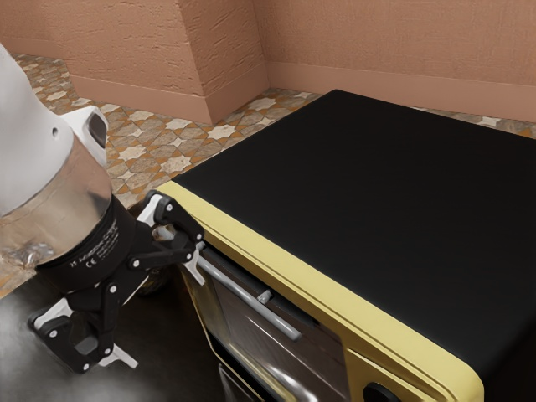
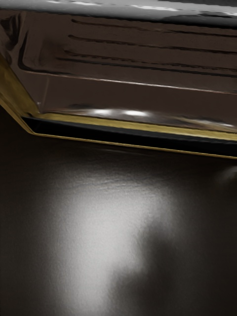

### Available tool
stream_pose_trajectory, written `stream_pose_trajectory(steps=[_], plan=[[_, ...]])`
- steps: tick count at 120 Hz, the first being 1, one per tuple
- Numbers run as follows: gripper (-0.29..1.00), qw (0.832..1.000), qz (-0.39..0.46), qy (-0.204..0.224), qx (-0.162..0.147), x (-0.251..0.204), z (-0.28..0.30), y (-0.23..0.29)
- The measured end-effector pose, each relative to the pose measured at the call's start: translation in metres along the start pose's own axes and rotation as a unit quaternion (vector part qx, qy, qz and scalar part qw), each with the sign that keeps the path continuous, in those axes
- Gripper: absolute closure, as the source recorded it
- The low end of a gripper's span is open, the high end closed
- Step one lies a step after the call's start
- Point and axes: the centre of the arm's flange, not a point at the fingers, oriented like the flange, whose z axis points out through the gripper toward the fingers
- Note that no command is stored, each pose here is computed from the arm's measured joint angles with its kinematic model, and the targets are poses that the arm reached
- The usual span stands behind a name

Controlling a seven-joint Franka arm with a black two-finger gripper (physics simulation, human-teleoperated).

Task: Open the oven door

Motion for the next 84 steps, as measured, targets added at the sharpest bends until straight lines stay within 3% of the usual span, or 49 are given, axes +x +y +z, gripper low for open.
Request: stream_pose_trajectory(steps=[84], plan=[[0.0, 0.997, 0.072, 0.02, -0.005, 0.019, 0.047, 0.031]])
